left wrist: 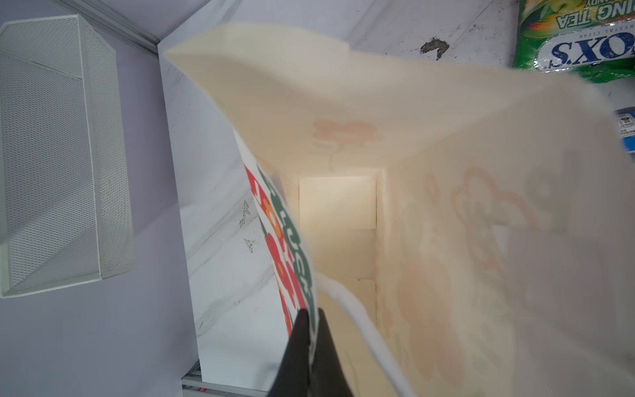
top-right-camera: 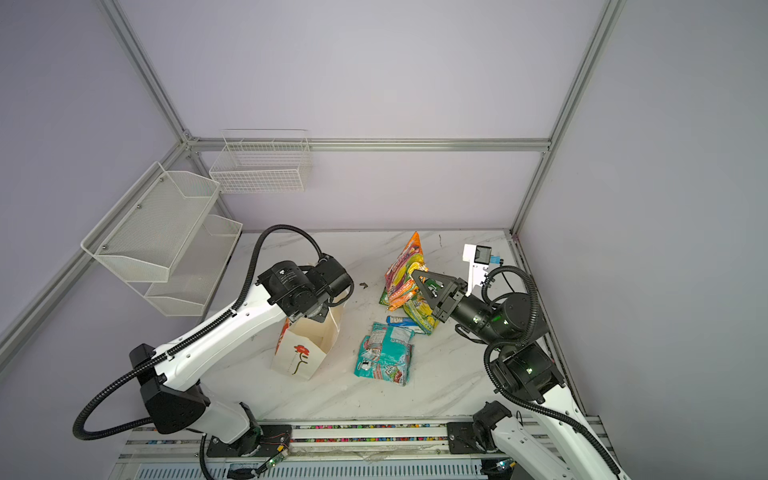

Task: Place the snacks into the paper bag
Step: 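Lift the orange packet with the right gripper while the left holds the bag open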

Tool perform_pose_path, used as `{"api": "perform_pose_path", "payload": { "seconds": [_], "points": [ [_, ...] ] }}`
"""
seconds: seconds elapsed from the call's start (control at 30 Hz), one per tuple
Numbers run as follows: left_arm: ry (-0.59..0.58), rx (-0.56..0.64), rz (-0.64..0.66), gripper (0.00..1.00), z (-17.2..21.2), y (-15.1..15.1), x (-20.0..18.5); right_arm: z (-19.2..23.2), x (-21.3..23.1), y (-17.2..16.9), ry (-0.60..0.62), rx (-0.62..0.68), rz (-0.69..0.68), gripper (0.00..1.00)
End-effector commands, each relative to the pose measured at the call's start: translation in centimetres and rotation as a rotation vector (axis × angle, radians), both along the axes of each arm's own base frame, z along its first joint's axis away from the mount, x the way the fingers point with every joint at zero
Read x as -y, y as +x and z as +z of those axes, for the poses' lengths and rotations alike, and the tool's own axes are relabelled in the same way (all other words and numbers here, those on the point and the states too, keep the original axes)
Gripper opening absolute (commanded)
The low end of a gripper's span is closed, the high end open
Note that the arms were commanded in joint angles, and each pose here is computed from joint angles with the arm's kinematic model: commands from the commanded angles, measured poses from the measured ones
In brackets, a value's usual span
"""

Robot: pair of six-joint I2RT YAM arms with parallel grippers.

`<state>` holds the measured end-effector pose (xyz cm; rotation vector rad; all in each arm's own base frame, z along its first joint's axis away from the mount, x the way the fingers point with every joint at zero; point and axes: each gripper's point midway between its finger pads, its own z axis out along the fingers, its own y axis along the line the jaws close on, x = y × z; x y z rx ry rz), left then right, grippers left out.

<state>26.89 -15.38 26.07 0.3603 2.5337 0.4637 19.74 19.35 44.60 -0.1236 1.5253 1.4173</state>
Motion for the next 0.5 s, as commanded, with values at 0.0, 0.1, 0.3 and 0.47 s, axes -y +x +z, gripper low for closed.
{"api": "perform_pose_path", "payload": {
  "seconds": [0.0, 0.1, 0.3, 0.47],
  "points": [
    [-0.125, 0.06, -0.008, 0.02, 2.8, 0.1, 1.0, 3.4, 0.4, -1.1, 0.065, 0.092, 0.013, 0.0],
    [-0.161, 0.064, -0.006, 0.02, 2.9, -0.2, 1.2, 3.9, 0.0, -1.0, 0.091, 0.101, 0.044, 0.0],
    [-0.23, 0.077, -0.007, 0.02, 3.0, -0.7, 1.5, 4.2, -1.3, -0.5, 0.146, 0.098, 0.118, 0.0],
    [-0.262, 0.083, 0.002, 0.02, 2.7, -0.7, 1.7, 4.9, -1.8, -0.5, 0.185, 0.103, 0.166, 0.0]
  ]
}}
